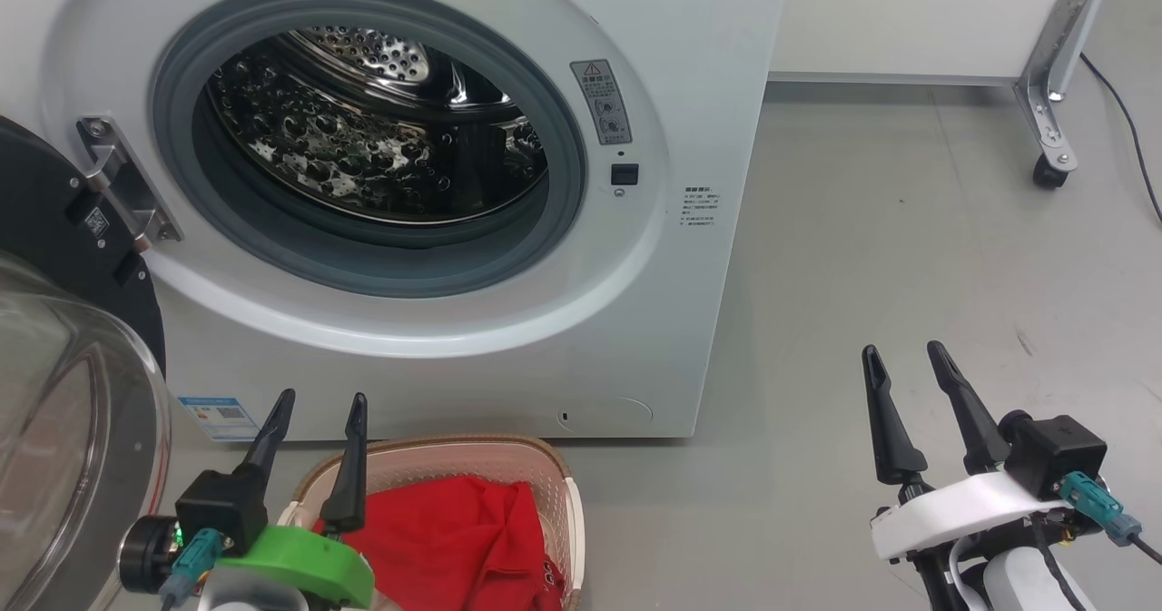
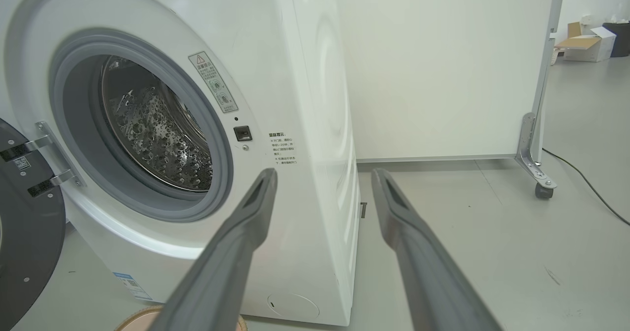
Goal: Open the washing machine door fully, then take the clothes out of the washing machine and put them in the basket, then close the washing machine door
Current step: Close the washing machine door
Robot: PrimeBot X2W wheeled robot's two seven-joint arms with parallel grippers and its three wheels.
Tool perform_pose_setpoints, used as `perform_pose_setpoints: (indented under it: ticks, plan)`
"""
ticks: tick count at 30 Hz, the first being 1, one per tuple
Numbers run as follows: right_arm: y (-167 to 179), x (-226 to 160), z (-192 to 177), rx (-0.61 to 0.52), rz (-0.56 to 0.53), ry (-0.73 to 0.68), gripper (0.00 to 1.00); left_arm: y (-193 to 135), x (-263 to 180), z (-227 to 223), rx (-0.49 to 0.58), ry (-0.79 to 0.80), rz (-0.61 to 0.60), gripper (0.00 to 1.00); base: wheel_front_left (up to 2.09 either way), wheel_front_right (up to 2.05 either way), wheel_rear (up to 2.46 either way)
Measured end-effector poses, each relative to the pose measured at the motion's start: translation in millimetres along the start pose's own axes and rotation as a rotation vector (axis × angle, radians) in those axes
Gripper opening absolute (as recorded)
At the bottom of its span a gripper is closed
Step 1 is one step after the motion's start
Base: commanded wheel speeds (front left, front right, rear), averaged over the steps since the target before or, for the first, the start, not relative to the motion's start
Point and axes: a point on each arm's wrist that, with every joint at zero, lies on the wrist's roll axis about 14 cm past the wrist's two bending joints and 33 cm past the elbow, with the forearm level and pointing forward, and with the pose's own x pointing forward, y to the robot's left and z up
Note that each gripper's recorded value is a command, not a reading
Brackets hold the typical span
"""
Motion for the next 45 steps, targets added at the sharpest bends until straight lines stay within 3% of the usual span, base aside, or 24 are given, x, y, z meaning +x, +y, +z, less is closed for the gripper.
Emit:
perform_pose_setpoints:
  ticks: [25,45]
  plan:
    - [0.9,0.9,-2.4,0.002,0.003,0.007,1.00,-2.8,-4.2,-1.0,-0.003,0.000,0.000,1.00,-0.08,0.08,0.00]
    - [2.3,3.7,-4.5,0.001,0.013,0.014,1.00,-2.1,-4.9,-0.2,-0.002,-0.004,0.013,1.00,-0.83,0.83,0.00]
